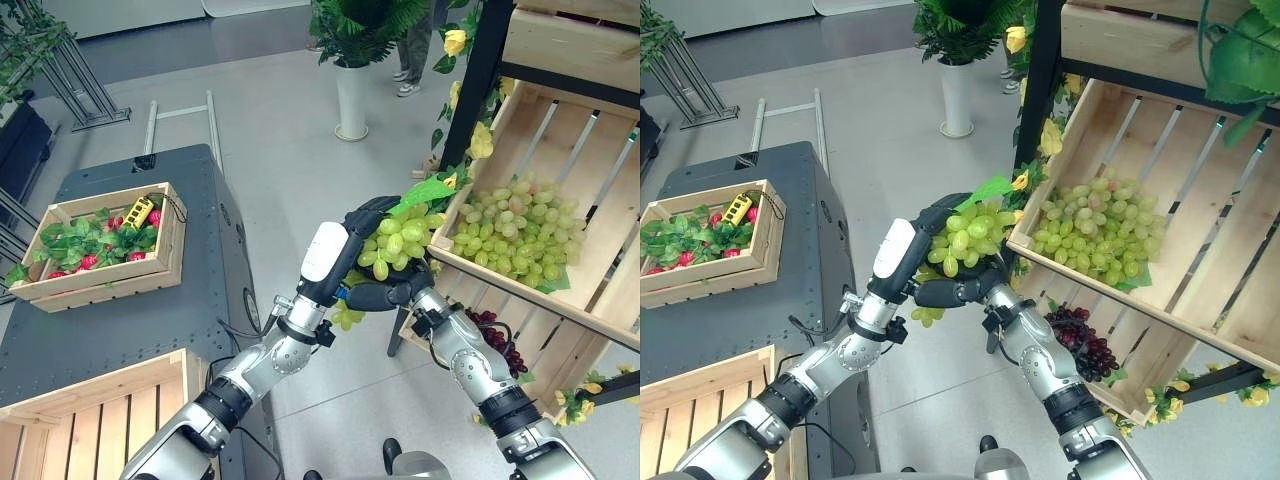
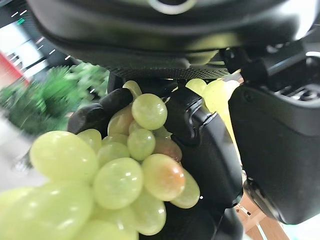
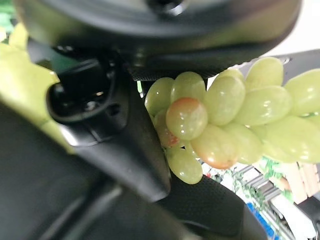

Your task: Pick up the fruits from the basket on one side to the basket on the other side

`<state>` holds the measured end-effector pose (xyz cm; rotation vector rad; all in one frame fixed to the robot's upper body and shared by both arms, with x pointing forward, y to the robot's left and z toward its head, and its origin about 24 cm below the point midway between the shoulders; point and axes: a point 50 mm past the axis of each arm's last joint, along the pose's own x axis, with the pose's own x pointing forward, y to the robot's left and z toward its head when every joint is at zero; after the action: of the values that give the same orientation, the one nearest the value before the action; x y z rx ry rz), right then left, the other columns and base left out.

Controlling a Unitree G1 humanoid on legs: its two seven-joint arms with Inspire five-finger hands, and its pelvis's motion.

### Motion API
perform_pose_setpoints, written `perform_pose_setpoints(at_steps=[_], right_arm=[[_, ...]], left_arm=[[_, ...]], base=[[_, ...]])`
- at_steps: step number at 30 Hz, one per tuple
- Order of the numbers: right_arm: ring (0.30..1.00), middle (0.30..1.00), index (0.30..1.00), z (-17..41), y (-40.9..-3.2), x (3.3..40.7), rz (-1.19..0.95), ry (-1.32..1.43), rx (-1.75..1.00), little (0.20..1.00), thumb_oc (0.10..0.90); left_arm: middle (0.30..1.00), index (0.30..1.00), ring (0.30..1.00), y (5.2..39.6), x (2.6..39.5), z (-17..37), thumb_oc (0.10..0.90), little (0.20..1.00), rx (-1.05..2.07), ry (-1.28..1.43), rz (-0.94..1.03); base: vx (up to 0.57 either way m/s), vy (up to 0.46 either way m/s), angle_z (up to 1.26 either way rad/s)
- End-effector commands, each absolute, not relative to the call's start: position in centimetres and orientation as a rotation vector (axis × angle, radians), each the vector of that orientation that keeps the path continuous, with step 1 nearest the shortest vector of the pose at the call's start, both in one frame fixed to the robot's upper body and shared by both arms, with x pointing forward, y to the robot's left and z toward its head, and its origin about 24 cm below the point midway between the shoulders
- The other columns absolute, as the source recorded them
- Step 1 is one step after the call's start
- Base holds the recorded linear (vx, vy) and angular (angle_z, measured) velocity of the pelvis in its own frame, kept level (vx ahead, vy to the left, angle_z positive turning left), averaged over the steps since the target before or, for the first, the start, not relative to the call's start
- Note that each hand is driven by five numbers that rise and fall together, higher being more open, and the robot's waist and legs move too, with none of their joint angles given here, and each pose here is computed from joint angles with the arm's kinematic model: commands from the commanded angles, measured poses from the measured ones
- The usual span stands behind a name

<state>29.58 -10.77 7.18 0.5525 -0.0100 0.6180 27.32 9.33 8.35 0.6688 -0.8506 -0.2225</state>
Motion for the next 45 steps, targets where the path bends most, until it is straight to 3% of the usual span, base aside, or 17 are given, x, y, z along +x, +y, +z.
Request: perform_pose_setpoints(at_steps=[1,21,31,34,41,45], right_arm=[[0.3,0.3,0.3,2.9,-14.5,27.1,0.472,0.103,0.653,0.3,0.4],[0.3,0.3,0.3,2.2,-13.5,26.7,0.483,0.143,0.713,0.3,0.4],[0.3,0.3,0.3,1.1,-13.2,26.2,0.456,0.177,0.823,0.3,0.4],[0.3,0.3,0.3,1.0,-13.1,26.3,0.453,0.184,0.829,0.3,0.4],[0.3,0.3,0.3,1.1,-12.3,26.7,0.439,0.179,0.845,0.3,0.4],[0.3,0.3,0.3,1.3,-12.2,27.1,0.434,0.174,0.833,0.3,0.4]], left_arm=[[0.9,0.9,0.9,17.6,31.4,18.0,0.8,0.9,0.611,-1.145,0.428],[0.9,0.9,0.9,17.9,30.3,17.3,0.8,0.9,0.586,-1.24,0.52],[0.9,0.9,0.9,17.7,29.2,17.4,0.8,0.9,0.581,-1.436,0.634],[0.9,0.9,0.9,17.7,29.3,17.6,0.8,0.9,0.508,-1.363,0.618],[0.9,0.9,0.9,18.9,30.7,14.7,0.8,0.9,-0.094,-0.809,0.447],[0.9,0.9,0.9,19.0,31.5,12.9,0.8,0.9,-0.386,-0.623,0.352]], base=[[0.0,0.0,0.0],[0.0,0.0,0.0],[0.0,0.0,0.0],[0.01,-0.009,0.06],[0.0,-0.002,0.02],[0.0,0.0,0.02]])
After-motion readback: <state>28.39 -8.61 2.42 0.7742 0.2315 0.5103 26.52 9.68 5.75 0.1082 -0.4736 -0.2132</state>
